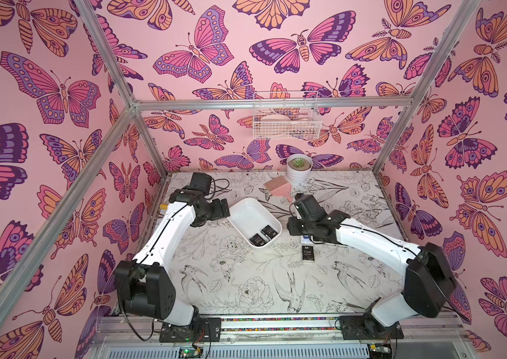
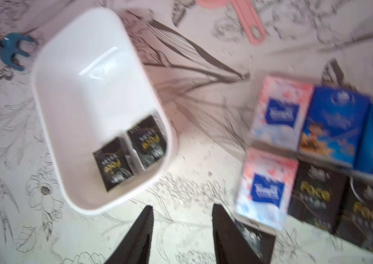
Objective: Take the pocket tissues out of the storage box
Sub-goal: Pick up the pocket tissues from the storage box.
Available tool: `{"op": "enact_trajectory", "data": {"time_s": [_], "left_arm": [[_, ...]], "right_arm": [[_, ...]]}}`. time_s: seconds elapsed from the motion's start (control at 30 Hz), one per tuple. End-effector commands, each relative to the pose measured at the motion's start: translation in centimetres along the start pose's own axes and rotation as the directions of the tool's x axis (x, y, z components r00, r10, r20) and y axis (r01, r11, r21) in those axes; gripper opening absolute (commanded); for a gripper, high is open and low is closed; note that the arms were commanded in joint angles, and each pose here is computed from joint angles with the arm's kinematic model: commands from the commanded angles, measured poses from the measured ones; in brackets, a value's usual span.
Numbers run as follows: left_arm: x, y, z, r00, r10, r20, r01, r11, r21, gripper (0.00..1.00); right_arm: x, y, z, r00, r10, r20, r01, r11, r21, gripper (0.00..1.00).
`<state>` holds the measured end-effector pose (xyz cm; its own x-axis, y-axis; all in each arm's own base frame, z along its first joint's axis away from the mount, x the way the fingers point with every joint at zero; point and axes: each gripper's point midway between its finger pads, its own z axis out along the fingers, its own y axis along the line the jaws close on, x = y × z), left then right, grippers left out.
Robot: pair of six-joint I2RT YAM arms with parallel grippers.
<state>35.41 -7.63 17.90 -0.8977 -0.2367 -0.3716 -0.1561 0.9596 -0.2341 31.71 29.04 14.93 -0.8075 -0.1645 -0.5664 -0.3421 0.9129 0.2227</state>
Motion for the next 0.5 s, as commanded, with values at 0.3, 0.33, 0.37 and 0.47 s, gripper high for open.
{"op": "enact_trajectory", "data": {"time_s": [0.3,0.33,0.37,0.47], "left_arm": [[0.4,0.6,0.3,1.000,-0.004,-0.004,0.004,0.999,-0.040,1.00],[0.4,0.7,0.3,1.000,-0.011,-0.003,0.010,0.999,-0.039,1.00],[0.4,0.8,0.2,1.000,-0.013,-0.002,0.012,0.999,-0.039,1.00],[0.4,1.0,0.0,1.000,-0.015,0.006,0.016,0.999,-0.039,1.00]], "right_arm": [[0.3,5.8,6.3,0.896,-0.368,-0.249,0.381,0.924,0.007,0.48],[0.8,6.1,6.9,0.884,-0.381,-0.269,0.398,0.917,0.009,0.48],[1.1,6.2,7.3,0.873,-0.396,-0.286,0.416,0.909,0.012,0.48],[2.0,6.4,8.4,0.850,-0.414,-0.326,0.445,0.895,0.022,0.49]]}}
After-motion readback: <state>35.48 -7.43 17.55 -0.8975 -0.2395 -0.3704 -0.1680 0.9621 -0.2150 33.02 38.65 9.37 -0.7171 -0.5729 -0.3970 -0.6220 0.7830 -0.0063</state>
